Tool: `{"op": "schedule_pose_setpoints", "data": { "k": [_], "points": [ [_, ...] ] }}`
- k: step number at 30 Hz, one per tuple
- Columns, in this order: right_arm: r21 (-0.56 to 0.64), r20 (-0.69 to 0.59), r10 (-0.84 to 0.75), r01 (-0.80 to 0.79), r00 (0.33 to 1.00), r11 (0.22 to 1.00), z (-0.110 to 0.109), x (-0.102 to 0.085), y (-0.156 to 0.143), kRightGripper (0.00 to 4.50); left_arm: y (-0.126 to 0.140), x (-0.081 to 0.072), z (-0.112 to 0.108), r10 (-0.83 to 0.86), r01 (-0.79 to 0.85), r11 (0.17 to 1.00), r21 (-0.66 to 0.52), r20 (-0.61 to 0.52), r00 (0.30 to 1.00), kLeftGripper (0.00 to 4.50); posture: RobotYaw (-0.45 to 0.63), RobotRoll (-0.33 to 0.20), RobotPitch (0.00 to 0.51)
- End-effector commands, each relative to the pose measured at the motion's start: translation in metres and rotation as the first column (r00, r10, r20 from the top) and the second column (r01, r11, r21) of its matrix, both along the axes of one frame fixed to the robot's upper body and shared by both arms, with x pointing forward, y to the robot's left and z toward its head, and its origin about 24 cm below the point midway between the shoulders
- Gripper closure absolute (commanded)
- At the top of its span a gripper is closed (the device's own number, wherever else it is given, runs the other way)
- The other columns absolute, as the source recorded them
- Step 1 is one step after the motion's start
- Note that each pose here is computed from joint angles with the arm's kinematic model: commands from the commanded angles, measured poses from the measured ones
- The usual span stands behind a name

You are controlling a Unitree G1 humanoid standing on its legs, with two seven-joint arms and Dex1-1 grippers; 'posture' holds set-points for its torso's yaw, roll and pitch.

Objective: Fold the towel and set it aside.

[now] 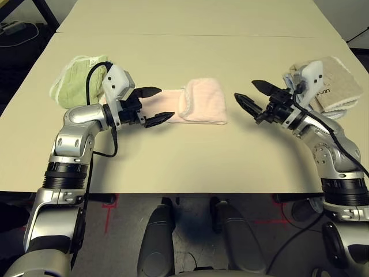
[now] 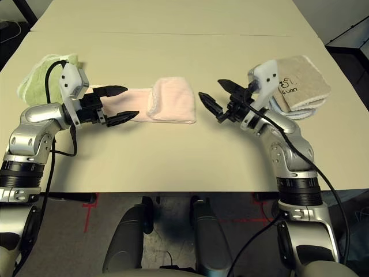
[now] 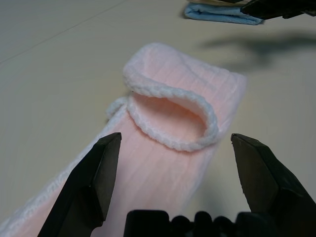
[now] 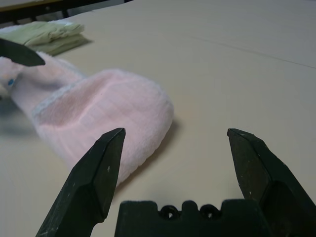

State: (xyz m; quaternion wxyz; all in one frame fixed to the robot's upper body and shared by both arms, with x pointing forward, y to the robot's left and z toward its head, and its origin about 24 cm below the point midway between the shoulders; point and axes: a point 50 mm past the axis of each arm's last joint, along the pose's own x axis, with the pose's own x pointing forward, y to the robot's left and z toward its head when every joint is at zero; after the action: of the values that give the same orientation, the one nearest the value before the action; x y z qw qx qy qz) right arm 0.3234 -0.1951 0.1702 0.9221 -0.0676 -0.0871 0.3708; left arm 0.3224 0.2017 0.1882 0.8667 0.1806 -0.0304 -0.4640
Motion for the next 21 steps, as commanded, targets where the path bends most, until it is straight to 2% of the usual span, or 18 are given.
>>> {"op": "schedule_pose_setpoints", "data": {
  "k": [1,12,16,21],
  "points": [
    [-0.093,0.011,0.091,-0.089,0.996,0.992,-0.009,0.002,0.001,0.03,0.002,-0.004,-0.003,0.031,-0.031,0.999,-0.008,0.013,0.999,0.0,0.04,0.0,0.22],
    [-0.131,0.021,0.225,-0.22,0.974,0.967,-0.01,0.013,0.012,0.03,0.01,-0.013,-0.006,0.128,-0.127,0.992,-0.018,0.039,0.991,0.0,0.1,0.0,0.214],
    [-0.146,0.007,0.274,-0.27,0.962,0.952,-0.011,0.011,0.015,0.03,0.013,-0.014,-0.006,0.165,-0.165,0.986,-0.015,0.03,0.986,0.0,0.11,0.0,0.209],
    [-0.178,0.003,0.332,-0.326,0.943,0.929,-0.009,0.008,0.018,0.03,0.019,-0.011,-0.002,0.289,-0.288,0.956,-0.052,0.006,0.957,0.0,0.11,0.0,0.206]
  ]
}}
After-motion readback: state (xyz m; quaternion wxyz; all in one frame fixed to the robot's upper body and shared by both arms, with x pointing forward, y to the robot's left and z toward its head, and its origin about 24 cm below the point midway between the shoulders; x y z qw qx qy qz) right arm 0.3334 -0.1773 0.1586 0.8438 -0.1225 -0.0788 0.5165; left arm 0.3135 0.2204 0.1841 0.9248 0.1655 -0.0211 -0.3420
